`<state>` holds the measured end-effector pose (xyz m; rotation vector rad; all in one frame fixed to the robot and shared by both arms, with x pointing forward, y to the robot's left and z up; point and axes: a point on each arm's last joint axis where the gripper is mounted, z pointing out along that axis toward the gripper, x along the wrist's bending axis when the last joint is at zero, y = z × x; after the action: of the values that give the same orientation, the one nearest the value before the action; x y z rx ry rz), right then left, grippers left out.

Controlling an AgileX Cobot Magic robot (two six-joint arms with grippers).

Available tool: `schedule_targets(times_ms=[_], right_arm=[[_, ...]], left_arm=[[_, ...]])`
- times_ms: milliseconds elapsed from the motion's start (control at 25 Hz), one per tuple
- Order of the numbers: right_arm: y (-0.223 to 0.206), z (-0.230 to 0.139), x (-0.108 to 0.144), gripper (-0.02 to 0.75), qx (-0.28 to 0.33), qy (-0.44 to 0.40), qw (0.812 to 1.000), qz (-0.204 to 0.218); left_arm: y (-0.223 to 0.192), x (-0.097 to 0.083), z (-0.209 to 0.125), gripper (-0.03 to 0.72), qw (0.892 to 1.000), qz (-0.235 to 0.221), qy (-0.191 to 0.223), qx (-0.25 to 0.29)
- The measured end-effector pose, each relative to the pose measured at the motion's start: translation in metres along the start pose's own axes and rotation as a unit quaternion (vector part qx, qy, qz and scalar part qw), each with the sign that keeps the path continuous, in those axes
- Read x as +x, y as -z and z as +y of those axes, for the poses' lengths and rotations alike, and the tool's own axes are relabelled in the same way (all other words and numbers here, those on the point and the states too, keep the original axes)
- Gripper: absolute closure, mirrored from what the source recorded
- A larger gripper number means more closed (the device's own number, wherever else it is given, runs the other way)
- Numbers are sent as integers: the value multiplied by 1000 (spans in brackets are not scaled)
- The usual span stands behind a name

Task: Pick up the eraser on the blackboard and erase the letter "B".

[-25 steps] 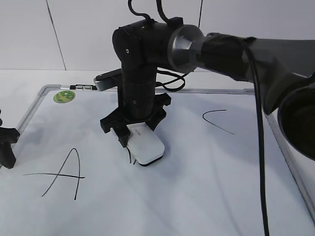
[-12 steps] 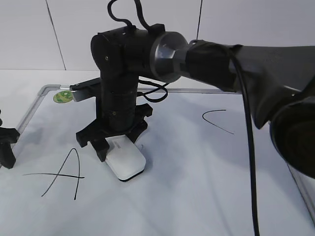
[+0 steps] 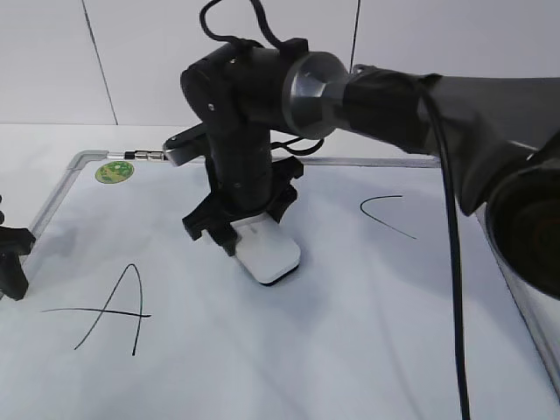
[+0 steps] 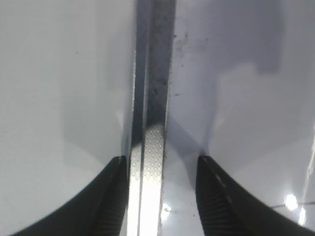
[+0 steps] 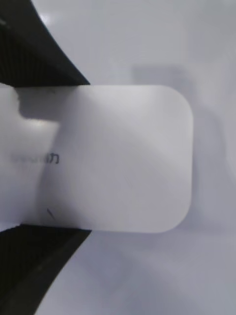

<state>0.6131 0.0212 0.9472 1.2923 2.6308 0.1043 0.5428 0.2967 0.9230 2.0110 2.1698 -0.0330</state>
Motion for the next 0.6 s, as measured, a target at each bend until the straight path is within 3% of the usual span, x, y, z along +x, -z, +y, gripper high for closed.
schedule_targets(times_ms=[240,440,600], right_arm=[[-5,0,-28,164,5,-34,999,4],[-4,0,-21,164,7,-39,999,28],[0,-1,3,164,8,-27,998,64]], left_arm=[[0,0,0,345,1000,1,-1,0],[0,0,0,345,1000,1,-1,0],[0,0,0,345,1000,1,-1,1]])
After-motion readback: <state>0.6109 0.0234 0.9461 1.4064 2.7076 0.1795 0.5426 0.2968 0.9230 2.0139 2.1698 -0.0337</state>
